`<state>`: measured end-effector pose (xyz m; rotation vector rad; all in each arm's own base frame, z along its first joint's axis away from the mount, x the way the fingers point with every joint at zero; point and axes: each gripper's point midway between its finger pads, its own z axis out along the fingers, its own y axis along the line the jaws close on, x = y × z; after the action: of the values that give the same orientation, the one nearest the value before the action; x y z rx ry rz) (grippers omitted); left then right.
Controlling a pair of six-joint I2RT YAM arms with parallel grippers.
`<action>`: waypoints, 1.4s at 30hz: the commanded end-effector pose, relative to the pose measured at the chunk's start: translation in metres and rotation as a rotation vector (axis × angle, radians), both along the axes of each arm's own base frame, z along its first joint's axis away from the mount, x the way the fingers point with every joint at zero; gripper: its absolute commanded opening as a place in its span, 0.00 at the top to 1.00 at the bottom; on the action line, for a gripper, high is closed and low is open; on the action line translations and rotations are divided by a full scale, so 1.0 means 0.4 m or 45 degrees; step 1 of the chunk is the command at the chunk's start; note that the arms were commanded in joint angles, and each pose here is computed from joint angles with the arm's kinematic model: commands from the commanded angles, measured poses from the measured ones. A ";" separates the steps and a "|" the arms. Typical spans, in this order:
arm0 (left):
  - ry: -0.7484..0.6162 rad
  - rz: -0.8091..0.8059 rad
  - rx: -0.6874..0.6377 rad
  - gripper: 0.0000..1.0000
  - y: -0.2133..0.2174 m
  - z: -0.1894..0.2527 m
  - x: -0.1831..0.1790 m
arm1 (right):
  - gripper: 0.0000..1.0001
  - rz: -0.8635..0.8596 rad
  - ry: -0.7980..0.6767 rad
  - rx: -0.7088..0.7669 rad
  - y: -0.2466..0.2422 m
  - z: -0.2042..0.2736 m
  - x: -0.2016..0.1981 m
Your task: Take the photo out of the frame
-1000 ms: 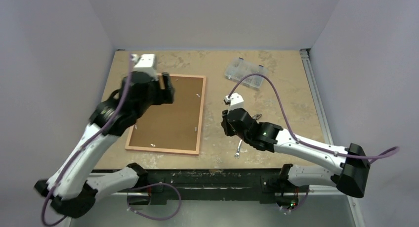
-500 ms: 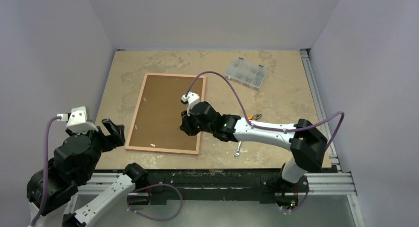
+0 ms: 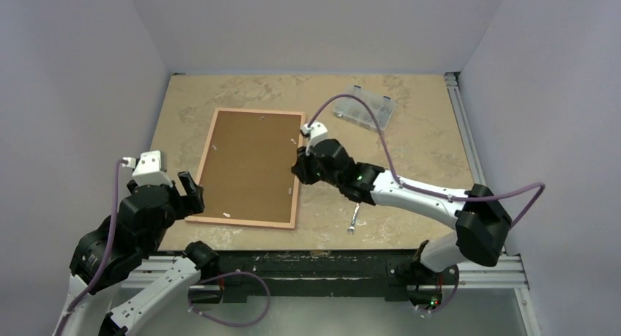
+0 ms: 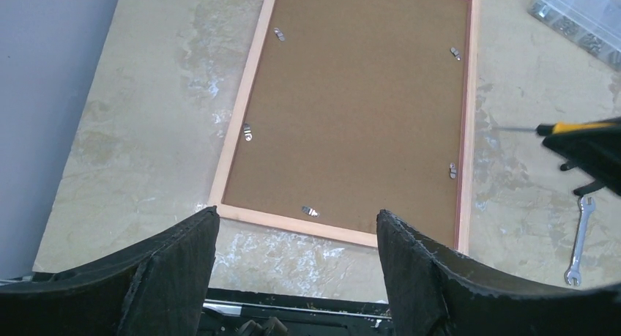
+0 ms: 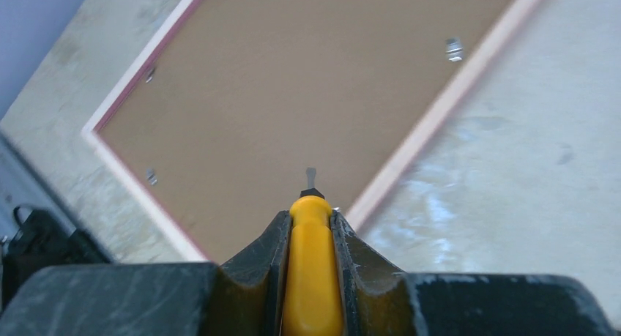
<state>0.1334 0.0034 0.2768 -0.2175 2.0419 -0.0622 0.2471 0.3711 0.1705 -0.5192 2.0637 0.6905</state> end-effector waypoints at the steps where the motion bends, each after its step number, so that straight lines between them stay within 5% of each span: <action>1: -0.035 0.009 -0.043 0.23 -0.017 0.001 0.022 | 1.00 0.015 -0.029 0.059 -0.044 0.038 0.063; 7: -0.101 0.084 -0.068 0.23 0.012 0.011 0.016 | 1.00 0.300 0.001 0.190 0.135 0.038 0.025; 21: -0.184 0.085 -0.036 0.23 0.054 0.008 -0.014 | 1.00 0.532 -0.040 0.292 0.542 0.022 -0.037; 42: -0.297 -0.011 -0.095 0.23 0.048 0.045 -0.040 | 1.00 0.519 -0.005 0.124 0.683 -0.147 -0.014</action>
<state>0.1168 0.0227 0.2810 -0.2456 1.8605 -0.1406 0.2362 0.6336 0.0825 -0.9085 2.0035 1.0145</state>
